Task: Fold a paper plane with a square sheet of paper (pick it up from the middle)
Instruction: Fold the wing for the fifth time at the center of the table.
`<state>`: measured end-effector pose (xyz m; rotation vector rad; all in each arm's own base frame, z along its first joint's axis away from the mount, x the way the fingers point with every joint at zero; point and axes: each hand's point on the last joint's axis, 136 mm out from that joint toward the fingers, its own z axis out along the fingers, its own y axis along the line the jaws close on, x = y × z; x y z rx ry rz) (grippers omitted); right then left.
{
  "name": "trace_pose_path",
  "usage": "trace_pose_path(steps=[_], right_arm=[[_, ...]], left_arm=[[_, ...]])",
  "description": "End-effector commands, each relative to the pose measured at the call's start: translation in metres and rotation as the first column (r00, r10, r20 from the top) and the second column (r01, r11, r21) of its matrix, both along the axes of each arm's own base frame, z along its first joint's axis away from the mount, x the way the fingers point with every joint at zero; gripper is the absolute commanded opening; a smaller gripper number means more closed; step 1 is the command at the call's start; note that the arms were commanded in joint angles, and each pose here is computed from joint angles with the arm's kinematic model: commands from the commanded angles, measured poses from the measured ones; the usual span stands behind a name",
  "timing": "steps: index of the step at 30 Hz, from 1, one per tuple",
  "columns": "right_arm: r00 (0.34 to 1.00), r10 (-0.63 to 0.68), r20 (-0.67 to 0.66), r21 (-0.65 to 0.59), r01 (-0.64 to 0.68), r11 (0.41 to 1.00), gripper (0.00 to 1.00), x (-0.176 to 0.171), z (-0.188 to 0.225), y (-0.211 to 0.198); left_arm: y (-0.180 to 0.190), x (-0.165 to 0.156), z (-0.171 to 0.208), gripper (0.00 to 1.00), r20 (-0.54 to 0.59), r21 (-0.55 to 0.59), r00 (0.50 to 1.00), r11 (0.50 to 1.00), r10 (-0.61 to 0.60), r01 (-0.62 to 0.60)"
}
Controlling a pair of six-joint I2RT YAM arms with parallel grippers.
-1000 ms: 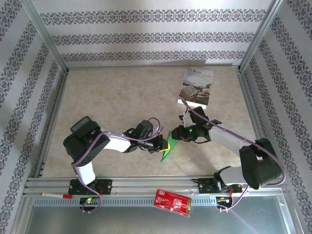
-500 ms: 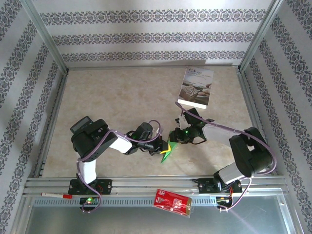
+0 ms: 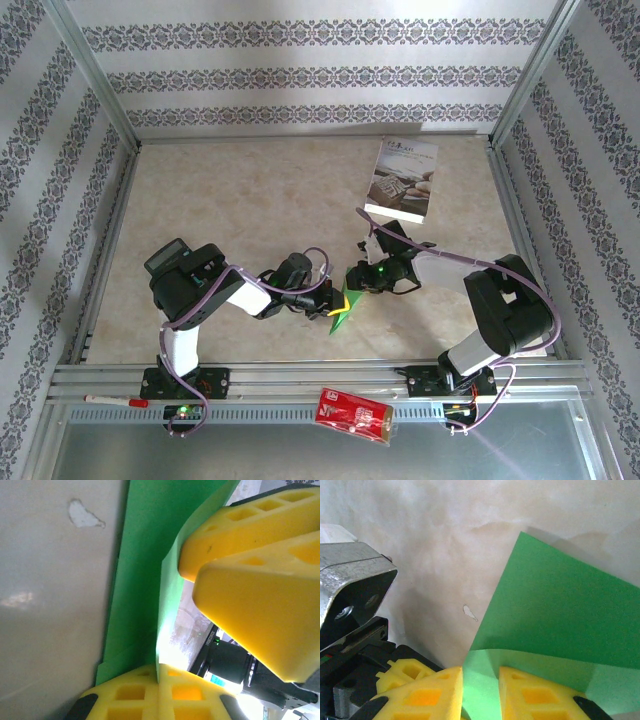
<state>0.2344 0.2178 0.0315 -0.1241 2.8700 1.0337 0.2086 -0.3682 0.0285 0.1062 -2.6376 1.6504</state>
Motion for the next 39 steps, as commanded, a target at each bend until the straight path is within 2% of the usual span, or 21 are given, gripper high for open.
trace_pose_path(steps=[1,16,24,39], right_arm=[[0.999,0.021,0.032,-0.005,-0.021,1.000,0.26,0.009,0.000,0.004],[1.000,0.024,0.007,-0.038,-0.024,0.999,0.25,0.012,-0.014,0.003],[0.998,0.024,-0.050,-0.085,-0.029,0.996,0.23,0.005,-0.031,-0.003],[0.996,0.032,-0.083,-0.120,-0.041,0.992,0.22,-0.009,-0.038,-0.012]], left_arm=[[0.004,0.003,-0.001,0.00,-0.010,-0.021,1.000,1.000,0.012,-0.013],[0.013,-0.001,-0.016,0.00,-0.039,0.043,0.999,0.999,0.029,-0.028],[0.015,-0.002,-0.018,0.00,-0.036,0.052,0.999,0.998,0.026,-0.024],[0.019,0.006,0.002,0.23,0.031,0.076,1.000,0.997,0.006,-0.008]])
